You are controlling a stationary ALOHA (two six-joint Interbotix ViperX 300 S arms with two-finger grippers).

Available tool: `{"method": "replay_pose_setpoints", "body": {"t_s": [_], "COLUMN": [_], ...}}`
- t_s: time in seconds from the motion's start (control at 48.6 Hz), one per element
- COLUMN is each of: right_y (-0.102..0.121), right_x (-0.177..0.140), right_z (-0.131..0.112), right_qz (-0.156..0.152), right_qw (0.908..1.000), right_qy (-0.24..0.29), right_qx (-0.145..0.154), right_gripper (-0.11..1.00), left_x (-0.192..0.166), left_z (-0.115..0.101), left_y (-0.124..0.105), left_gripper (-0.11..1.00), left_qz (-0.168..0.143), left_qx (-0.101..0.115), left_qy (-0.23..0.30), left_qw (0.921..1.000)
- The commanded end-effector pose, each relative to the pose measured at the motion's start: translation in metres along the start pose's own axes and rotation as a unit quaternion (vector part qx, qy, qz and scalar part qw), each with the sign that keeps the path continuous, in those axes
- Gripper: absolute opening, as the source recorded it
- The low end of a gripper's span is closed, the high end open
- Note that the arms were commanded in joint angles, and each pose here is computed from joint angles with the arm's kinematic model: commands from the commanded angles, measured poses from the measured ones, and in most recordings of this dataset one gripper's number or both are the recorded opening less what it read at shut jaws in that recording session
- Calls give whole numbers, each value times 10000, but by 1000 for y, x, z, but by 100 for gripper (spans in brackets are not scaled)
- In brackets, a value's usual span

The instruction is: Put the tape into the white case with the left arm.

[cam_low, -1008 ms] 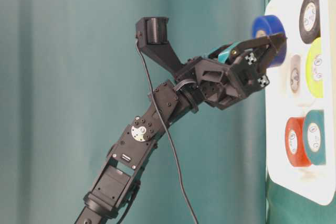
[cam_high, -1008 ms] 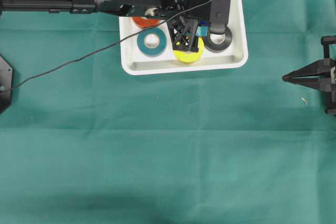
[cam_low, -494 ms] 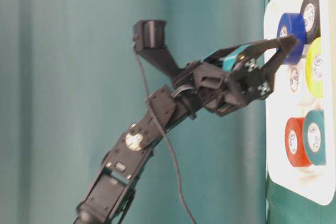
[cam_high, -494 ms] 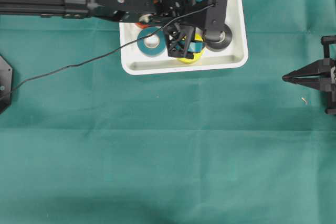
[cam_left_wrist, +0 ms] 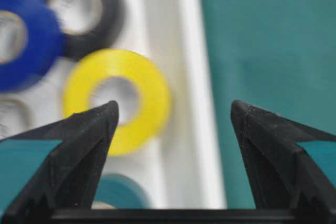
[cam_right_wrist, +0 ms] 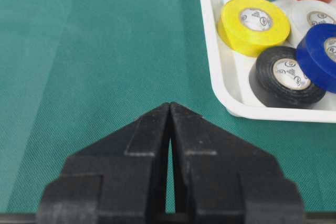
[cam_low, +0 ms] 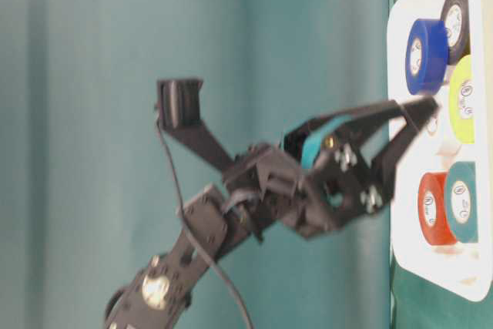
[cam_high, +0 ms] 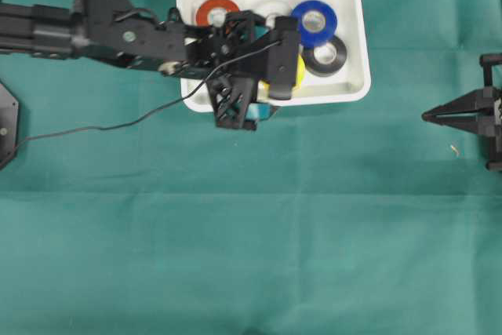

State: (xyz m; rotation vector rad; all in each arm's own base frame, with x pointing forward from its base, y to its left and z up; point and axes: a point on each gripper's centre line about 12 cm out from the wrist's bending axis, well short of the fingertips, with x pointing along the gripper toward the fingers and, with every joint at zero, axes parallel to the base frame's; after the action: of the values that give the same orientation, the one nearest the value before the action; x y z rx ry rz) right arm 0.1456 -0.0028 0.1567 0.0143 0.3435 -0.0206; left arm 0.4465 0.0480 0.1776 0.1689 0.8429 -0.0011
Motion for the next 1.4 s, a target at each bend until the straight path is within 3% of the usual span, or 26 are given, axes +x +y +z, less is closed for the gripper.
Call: {"method": "replay_pose_setpoints", "body": {"t_s": [0.0, 0.206, 0.473, 0.741, 1.132, 1.379], "right_y": [0, 0, 0, 0, 0, 0], "right_x": [1, 1, 1, 1, 1, 1], "right_z": [3, 3, 3, 3, 4, 3], "right_qz": [1, 1, 1, 1, 1, 1], "right_qw": [10000, 10000, 10000, 10000, 10000, 10000], "right_qy": [-31, -31, -23, -31, -38, -31], "right_qx": [8, 8, 8, 8, 8, 8], "right_gripper": [-9, -9, -9, -9, -9, -9], "left_x": [-23, -41, -60, -64, -81, -101], "left_z": [12, 0, -29, -46, -45, -66], "left_y": [-10, -33, -49, -60, -60, -61], "left_gripper": [86, 85, 85, 85, 85, 85], "left_qz": [-41, -216, -357, -407, -389, -384], "left_qx": [-12, -92, -375, -361, -340, -366], "left_qy": [-284, -259, -91, -266, -550, -610], "left_qw": [9996, 9994, 9986, 9982, 9971, 9967]}}
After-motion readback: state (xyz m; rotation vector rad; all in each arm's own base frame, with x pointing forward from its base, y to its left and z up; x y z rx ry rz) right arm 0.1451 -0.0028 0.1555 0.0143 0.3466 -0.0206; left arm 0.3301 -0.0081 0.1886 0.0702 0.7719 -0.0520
